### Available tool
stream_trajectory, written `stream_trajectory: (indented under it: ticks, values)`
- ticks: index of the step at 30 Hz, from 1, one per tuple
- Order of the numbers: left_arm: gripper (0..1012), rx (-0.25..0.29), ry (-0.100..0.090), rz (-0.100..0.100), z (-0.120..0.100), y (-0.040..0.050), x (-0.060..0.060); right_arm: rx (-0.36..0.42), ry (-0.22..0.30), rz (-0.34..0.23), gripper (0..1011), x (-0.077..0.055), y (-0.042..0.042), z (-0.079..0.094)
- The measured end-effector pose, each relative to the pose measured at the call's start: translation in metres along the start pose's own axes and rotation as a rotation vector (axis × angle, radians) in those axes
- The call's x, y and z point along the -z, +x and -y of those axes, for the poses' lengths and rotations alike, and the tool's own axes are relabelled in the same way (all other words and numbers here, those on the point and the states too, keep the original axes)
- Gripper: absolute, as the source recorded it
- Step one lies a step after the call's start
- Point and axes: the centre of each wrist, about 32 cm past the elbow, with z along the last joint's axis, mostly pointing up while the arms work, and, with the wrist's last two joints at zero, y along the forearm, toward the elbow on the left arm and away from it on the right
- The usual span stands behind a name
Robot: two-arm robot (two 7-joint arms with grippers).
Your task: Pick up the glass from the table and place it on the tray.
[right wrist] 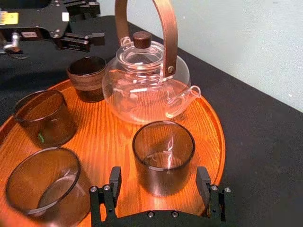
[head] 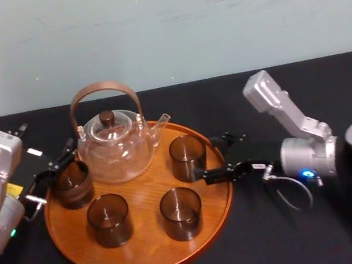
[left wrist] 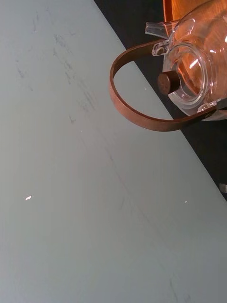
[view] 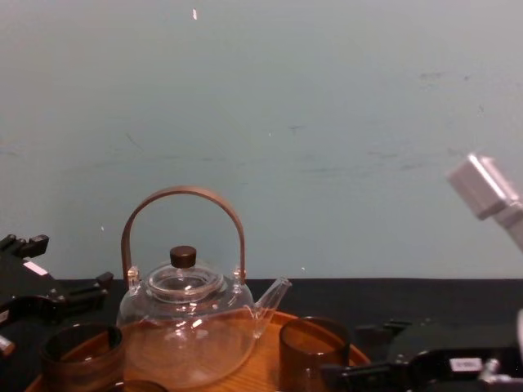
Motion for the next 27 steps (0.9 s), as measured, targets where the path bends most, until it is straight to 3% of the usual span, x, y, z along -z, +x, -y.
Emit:
stream_trajectory:
  ticks: [15,22,27]
  values:
    - [1002,0.000,0.000,0.000,0.000,0.0000,0.000,0.047,0.071,0.029,1002,-0.002,-0.0038,0.062]
    - [1001,0.000,0.000,0.000,0.000,0.0000,0.000,0.149,0.113,0.008,1002,0.000,-0.0048,0.081]
    - [1001,0.000,0.000,0.000,0.000,0.0000,0.000,0.277,0.157,-0.013,1002,0.009,-0.0089,0.087]
